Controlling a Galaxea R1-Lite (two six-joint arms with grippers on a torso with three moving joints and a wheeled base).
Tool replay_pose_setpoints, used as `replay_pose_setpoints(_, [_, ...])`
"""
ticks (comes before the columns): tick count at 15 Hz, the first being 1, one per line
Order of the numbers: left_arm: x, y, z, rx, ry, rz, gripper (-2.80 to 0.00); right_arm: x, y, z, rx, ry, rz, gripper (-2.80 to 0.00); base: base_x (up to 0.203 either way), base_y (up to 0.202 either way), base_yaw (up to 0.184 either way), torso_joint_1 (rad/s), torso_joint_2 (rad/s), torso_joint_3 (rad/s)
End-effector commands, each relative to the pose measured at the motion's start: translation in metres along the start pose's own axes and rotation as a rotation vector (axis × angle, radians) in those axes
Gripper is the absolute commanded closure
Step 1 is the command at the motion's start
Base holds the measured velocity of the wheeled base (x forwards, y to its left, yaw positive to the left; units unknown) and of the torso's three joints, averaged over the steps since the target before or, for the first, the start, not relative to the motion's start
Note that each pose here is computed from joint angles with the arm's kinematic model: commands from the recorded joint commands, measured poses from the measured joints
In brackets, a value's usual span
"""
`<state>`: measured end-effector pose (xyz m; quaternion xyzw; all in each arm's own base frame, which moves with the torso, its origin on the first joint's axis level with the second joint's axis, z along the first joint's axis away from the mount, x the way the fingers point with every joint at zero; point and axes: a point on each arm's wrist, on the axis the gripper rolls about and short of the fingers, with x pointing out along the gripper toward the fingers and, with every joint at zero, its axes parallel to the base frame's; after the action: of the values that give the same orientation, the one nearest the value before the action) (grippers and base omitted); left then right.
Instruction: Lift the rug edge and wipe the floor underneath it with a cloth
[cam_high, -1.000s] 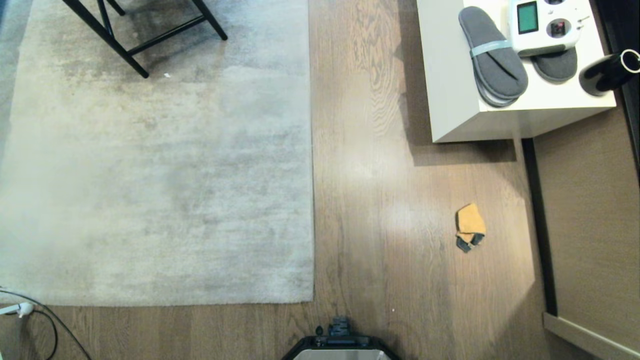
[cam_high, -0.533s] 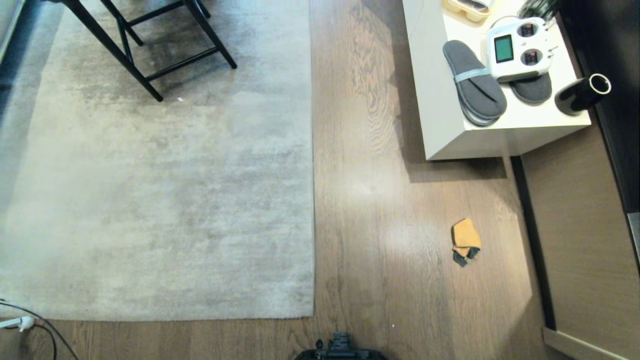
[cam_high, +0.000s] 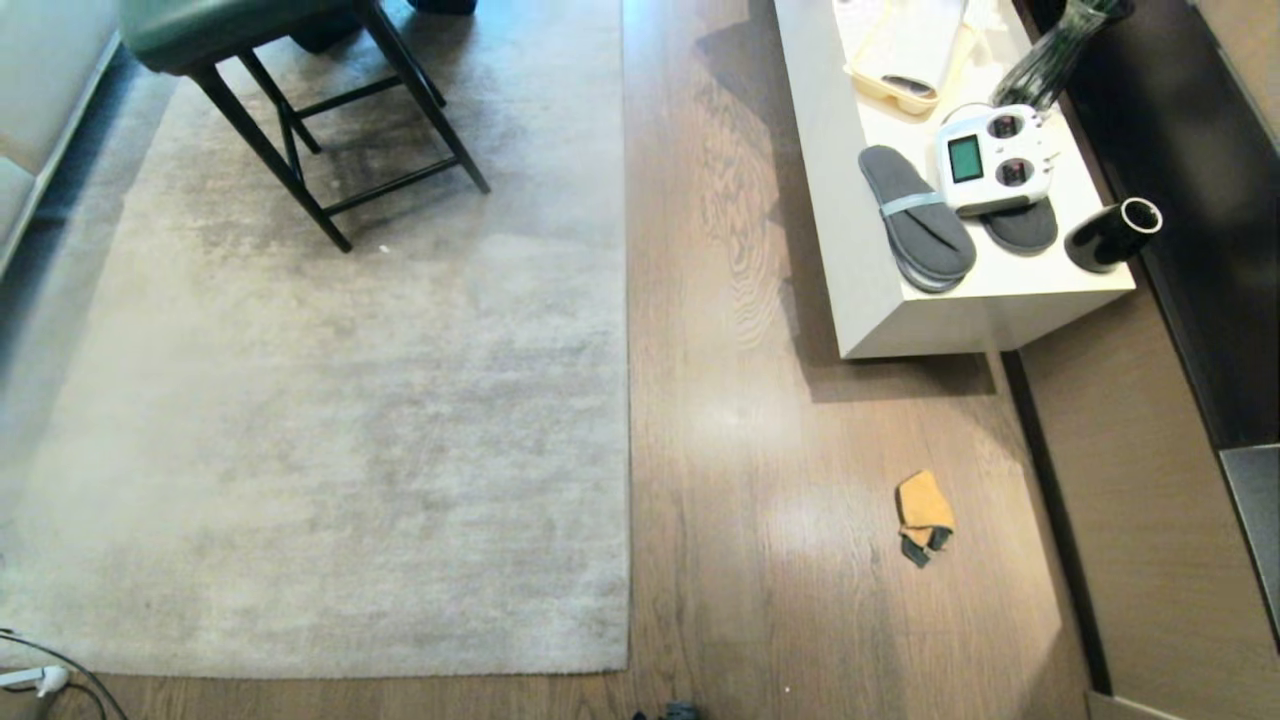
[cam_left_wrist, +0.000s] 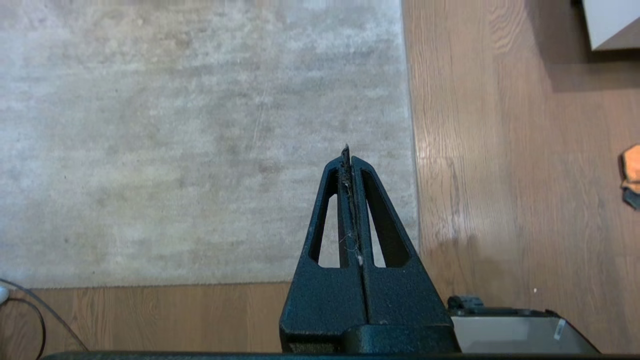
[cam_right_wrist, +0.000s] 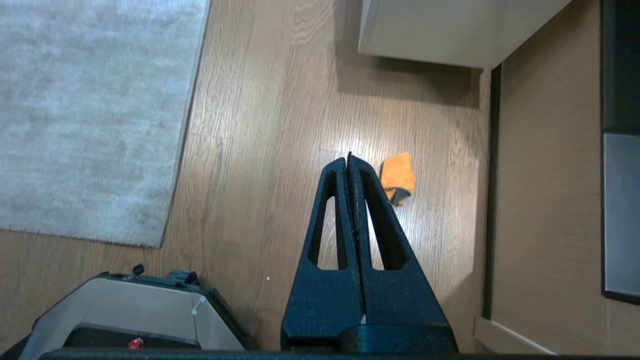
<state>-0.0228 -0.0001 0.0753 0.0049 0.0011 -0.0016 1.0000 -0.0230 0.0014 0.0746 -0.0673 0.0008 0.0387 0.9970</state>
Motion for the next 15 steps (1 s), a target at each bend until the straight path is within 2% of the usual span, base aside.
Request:
replay_pose_setpoints(1, [0.0000,0.0000,0.0000,-0.001,-0.001,0.000,0.00,0.0001,0.0000,0.0001,-0.001,0.001,0.001,0.00,0.000,0.000,0.000,-0.001,0.00,0.196])
replay_pose_setpoints(15, [0.0000,0.0000,0.0000,-0.002,-0.001,0.000,0.00,0.0001,0.0000,0.0001,-0.001,0.001,0.001,0.00,0.000,0.000,0.000,0.002,0.00,0.202])
